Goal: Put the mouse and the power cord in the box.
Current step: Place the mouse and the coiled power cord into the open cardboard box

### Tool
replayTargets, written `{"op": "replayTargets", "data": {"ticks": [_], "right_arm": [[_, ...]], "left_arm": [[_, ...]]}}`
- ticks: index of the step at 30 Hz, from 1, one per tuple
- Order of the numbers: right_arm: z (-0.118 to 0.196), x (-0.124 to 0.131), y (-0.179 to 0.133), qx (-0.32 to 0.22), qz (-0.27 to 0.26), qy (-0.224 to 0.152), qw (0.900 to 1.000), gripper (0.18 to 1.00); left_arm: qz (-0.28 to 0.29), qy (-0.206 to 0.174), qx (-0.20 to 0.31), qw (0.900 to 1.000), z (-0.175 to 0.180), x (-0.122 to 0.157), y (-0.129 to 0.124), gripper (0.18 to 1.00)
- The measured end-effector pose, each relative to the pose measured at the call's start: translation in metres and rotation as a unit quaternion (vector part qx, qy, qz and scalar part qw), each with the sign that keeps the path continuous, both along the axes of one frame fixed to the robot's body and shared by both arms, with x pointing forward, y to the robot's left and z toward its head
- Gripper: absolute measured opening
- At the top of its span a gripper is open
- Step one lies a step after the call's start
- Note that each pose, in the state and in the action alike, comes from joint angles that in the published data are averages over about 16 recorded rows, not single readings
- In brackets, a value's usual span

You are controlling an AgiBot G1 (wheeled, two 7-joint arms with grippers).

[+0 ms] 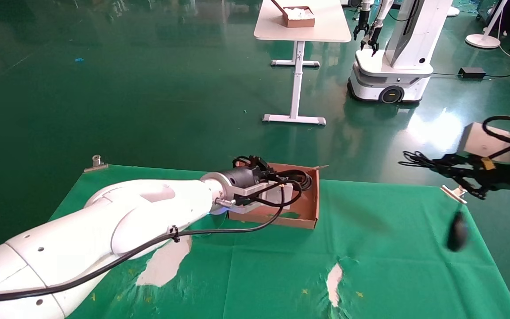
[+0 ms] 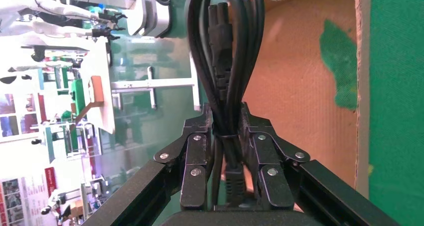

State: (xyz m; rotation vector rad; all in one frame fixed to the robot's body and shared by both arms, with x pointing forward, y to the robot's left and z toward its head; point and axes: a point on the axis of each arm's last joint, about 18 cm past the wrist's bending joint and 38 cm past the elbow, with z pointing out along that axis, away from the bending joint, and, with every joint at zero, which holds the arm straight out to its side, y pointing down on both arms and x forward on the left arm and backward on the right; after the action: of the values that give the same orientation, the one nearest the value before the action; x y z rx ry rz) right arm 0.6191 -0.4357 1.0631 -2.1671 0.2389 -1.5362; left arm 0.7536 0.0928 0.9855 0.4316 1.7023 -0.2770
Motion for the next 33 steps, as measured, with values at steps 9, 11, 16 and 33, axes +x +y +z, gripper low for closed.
{"op": "replayTargets", "data": {"ticks": [9,11,16,33], "right_arm": [[0.004,0.007,0.018,-0.002,0.024,-0.003,1.000,0.217],[0.005,0.008,0.022,-0.003,0.029,-0.003,1.000,0.217],[0.008,0.008,0.032,-0.006,0.043,-0.004,0.999,0.217],[0.027,0.009,0.077,-0.017,0.105,-0.028,0.994,0.217]], "left_arm": [[0.001,0.000,-0.001,1.0000,0.000,0.001,-0.001,0.364],[0.001,0.000,-0.001,1.0000,0.000,0.001,-0.002,0.393],[0.001,0.000,-0.001,1.0000,0.000,0.001,-0.002,0.479],[0.033,0.002,-0.034,0.9989,0.012,0.010,0.017,0.836]]}}
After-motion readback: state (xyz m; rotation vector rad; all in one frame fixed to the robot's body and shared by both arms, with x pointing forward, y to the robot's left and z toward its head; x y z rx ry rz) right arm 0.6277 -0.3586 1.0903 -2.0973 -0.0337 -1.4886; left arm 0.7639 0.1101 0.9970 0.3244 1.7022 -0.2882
